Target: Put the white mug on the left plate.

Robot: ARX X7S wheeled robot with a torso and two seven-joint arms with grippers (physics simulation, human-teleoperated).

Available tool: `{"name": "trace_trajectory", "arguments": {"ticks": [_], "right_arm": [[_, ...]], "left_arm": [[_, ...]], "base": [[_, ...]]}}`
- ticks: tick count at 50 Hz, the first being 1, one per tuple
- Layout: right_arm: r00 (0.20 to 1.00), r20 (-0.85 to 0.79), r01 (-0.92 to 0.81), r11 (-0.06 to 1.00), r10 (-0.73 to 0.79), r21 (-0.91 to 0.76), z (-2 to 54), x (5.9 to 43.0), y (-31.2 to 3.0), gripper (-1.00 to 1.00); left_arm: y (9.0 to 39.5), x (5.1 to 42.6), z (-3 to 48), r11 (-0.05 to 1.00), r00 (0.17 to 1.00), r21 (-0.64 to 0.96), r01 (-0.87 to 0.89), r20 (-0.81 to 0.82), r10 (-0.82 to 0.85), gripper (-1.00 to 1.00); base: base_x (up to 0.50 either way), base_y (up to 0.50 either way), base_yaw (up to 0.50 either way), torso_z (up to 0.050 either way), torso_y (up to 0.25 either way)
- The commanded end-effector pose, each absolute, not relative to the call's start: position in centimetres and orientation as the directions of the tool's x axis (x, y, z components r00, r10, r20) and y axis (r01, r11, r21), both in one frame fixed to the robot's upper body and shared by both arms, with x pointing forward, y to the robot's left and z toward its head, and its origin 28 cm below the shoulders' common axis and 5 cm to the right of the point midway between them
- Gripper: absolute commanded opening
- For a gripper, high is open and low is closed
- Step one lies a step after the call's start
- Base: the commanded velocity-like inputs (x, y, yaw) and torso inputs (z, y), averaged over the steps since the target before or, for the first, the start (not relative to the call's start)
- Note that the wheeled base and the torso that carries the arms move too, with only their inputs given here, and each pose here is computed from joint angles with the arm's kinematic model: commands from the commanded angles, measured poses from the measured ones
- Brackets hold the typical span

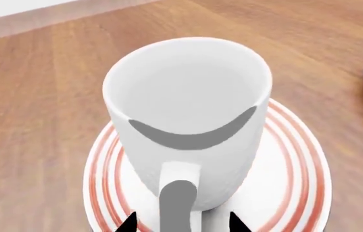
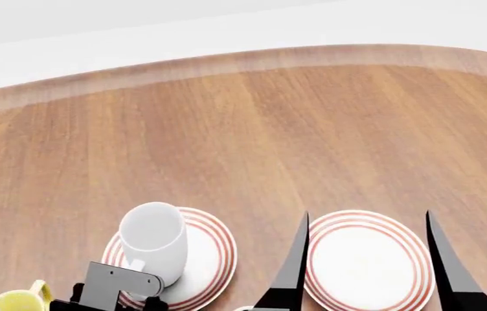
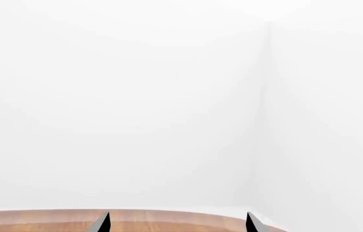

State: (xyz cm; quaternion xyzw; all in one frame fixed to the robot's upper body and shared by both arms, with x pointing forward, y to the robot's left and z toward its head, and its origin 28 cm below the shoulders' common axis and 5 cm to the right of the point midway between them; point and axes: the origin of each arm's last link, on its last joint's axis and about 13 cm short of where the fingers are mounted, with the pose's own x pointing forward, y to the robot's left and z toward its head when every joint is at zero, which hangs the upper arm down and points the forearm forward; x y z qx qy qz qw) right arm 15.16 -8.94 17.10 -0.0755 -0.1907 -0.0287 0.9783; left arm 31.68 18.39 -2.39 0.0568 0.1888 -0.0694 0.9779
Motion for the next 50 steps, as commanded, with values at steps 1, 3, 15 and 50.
{"name": "trace_trajectory", "arguments": {"ticks": [1,3,15,50], "right_arm": [[0.927,0.375,0.084,0.987,-0.027,-0.136,17.1,15.2,-9.0,1.0],[0.927,0.375,0.084,0.987,-0.028,-0.135,17.1,15.2,-9.0,1.0],[0.926,0.375,0.084,0.988,-0.028,-0.133,17.1,15.2,-9.0,1.0],[0.927,0.374,0.071,0.988,-0.013,-0.14,17.1,15.2,-8.6,1.0]], "left_arm": [[18.4,31.7,-2.3,0.984,0.915,0.082,0.156,-0.387,-0.113,1.0],[18.4,31.7,-2.2,0.984,0.915,0.083,0.156,-0.386,-0.112,1.0],[18.4,31.2,-1.9,0.983,0.918,0.082,0.163,-0.379,-0.12,1.0],[18.6,24.1,11.7,0.976,0.974,-0.008,0.218,-0.052,-0.218,1.0]], "base": [[0.0,0.0,0.0,0.0,0.0],[0.0,0.0,0.0,0.0,0.0],[0.0,0.0,0.0,0.0,0.0],[0.0,0.0,0.0,0.0,0.0]]}}
